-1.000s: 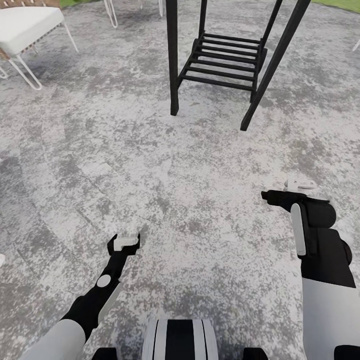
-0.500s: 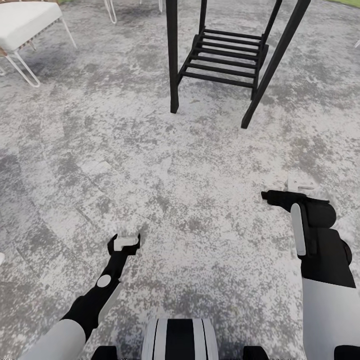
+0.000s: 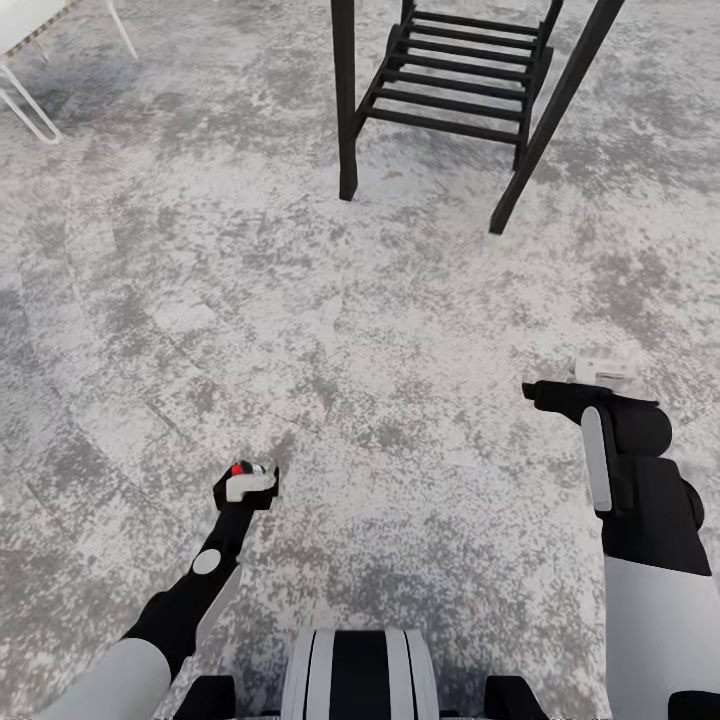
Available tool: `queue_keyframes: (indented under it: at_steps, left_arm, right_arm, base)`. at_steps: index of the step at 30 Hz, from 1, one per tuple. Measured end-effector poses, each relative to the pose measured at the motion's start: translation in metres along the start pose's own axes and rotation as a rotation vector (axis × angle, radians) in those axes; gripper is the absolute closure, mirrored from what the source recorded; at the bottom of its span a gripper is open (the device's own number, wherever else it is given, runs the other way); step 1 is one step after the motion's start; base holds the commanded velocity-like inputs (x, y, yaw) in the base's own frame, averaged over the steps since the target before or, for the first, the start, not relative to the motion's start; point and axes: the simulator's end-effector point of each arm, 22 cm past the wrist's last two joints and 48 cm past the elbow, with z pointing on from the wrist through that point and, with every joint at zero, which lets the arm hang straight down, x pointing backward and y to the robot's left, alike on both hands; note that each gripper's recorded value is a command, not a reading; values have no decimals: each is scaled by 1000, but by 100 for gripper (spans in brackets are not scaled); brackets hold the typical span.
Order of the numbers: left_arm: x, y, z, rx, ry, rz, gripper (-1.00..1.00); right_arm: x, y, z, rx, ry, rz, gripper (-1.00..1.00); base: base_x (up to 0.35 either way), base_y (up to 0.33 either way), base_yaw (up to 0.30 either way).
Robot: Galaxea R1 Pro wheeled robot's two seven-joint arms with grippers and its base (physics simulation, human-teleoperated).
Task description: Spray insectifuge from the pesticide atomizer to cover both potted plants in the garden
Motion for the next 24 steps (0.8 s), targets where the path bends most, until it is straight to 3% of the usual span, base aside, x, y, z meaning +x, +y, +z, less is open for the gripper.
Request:
queue_keyframes:
  at_steps: [18,24]
  left_arm:
    - [11,-1,1,1,17,1,-100]
    - [4,0,1,-3,-15,-8,-100]
  right_arm:
    - [9,1,8,1,16,-4,-100]
    - [9,1,8,2,16,-4,-100]
  base:
    - [0,0,0]
    - [0,0,0]
